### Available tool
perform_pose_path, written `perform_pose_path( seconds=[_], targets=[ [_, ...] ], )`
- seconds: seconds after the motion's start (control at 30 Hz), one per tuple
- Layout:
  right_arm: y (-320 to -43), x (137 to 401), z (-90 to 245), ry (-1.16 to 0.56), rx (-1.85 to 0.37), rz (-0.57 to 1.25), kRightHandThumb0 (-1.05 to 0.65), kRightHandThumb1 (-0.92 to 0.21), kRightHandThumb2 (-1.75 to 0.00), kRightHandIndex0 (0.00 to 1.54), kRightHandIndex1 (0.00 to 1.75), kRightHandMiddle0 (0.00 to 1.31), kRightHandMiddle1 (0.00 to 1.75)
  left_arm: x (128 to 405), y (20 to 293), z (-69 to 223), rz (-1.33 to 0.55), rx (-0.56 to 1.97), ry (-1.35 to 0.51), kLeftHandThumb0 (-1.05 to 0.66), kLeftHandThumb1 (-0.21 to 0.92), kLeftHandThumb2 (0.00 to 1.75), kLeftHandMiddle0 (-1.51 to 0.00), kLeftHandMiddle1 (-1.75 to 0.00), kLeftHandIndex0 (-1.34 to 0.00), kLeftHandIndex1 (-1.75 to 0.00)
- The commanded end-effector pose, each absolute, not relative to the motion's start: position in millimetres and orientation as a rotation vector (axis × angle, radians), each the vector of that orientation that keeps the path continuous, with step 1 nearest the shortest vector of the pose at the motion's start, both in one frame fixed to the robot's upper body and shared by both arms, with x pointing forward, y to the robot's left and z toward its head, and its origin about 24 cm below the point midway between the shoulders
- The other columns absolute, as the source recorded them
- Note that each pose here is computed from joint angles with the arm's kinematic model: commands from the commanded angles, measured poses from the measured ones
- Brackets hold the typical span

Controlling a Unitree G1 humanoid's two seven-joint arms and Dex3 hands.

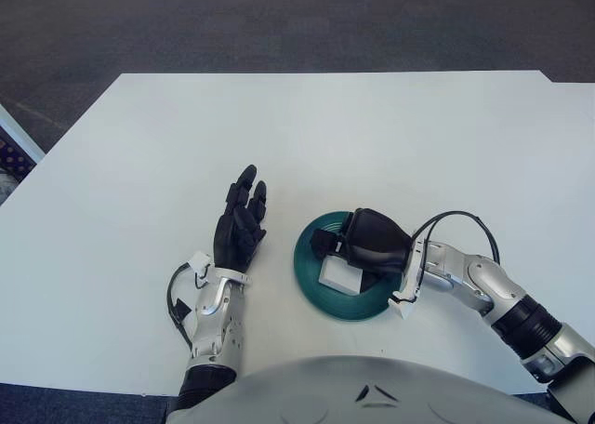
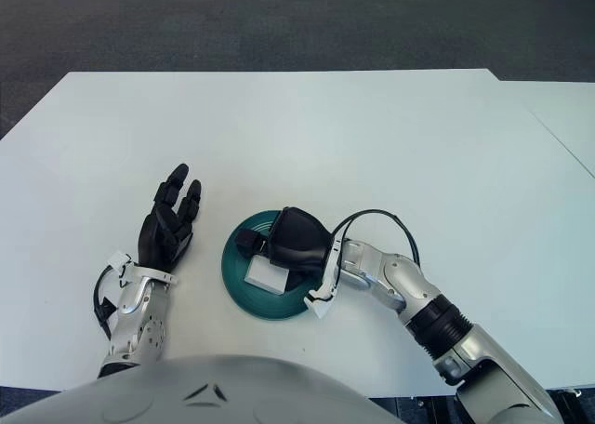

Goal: Put the charger into the plate.

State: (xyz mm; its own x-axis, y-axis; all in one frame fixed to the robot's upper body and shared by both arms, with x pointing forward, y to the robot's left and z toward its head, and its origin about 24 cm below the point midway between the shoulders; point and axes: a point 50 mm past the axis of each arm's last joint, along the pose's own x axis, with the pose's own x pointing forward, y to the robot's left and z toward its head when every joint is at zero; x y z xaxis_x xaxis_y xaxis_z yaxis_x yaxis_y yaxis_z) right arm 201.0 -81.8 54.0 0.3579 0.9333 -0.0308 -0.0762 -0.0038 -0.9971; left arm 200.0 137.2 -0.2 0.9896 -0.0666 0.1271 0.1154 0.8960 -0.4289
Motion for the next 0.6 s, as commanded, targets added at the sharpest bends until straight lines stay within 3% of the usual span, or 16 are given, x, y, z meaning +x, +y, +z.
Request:
perform_pose_path(
  seconds=[0.0, 0.17, 0.23, 0.27, 0.33, 0.37, 0.4, 0.47, 0.5, 0.57],
  targets=[
    [-86.5, 199.1, 46.2, -0.830, -1.334, 1.005, -0.51, -0.24, -1.40, 1.24, 1.75, 0.67, 1.75, 187.7, 133.3, -18.3, -0.065, -0.491, -0.017, -1.02, 0.92, 0.96, -0.14, 0.00, 0.00, -0.44],
    [-86.5, 198.8, 44.9, -0.825, -1.303, 0.995, -0.49, -0.29, -1.35, 1.23, 1.75, 0.64, 1.75, 188.6, 132.7, -18.1, -0.068, -0.505, -0.008, -1.03, 0.92, 0.96, -0.14, -0.01, 0.00, -0.45],
    [-85.9, 199.4, 44.0, -0.822, -1.293, 0.991, -0.48, -0.34, -1.28, 1.14, 1.75, 0.60, 1.75, 188.8, 132.7, -18.1, -0.071, -0.510, 0.000, -1.03, 0.92, 0.95, -0.14, -0.01, 0.00, -0.45],
    [-85.7, 199.7, 43.7, -0.819, -1.288, 0.990, -0.45, -0.44, -1.16, 0.99, 1.75, 0.52, 1.75, 188.8, 132.7, -18.1, -0.072, -0.511, 0.004, -1.03, 0.92, 0.95, -0.14, 0.00, 0.00, -0.45],
    [-85.1, 199.8, 43.3, -0.801, -1.275, 0.999, -0.65, -0.67, -0.95, 0.82, 1.75, 0.40, 1.71, 188.5, 133.0, -17.8, -0.070, -0.509, 0.010, -1.02, 0.92, 0.95, -0.14, 0.00, 0.00, -0.44],
    [-84.7, 199.7, 43.1, -0.790, -1.268, 1.006, -0.74, -0.76, -0.90, 0.58, 1.67, 0.29, 1.65, 188.4, 133.1, -17.7, -0.069, -0.508, 0.012, -1.02, 0.92, 0.95, -0.14, 0.00, 0.00, -0.43],
    [-84.5, 199.7, 43.5, -0.774, -1.264, 1.025, -0.77, -0.79, -0.88, 0.50, 1.64, 0.25, 1.63, 188.4, 133.5, -17.6, -0.067, -0.499, 0.014, -1.02, 0.92, 0.95, -0.14, 0.00, 0.00, -0.43],
    [-85.4, 198.7, 44.8, -0.754, -1.269, 1.058, -0.89, -0.87, -0.89, 0.30, 1.09, 0.10, 1.28, 188.2, 133.9, -17.2, -0.066, -0.480, 0.016, -1.01, 0.92, 0.96, -0.13, 0.00, 0.00, -0.40],
    [-86.0, 198.2, 45.5, -0.748, -1.274, 1.072, -0.91, -0.88, -0.90, 0.27, 0.93, 0.08, 1.15, 188.3, 134.2, -16.9, -0.066, -0.471, 0.017, -1.01, 0.92, 0.96, -0.13, 0.00, 0.00, -0.39],
    [-88.0, 196.4, 46.8, -0.737, -1.286, 1.095, -0.98, -0.90, -0.94, 0.22, 0.43, 0.03, 0.77, 188.0, 134.1, -15.9, -0.068, -0.459, 0.016, -1.01, 0.92, 0.96, -0.11, 0.00, 0.00, -0.36]
  ],
)
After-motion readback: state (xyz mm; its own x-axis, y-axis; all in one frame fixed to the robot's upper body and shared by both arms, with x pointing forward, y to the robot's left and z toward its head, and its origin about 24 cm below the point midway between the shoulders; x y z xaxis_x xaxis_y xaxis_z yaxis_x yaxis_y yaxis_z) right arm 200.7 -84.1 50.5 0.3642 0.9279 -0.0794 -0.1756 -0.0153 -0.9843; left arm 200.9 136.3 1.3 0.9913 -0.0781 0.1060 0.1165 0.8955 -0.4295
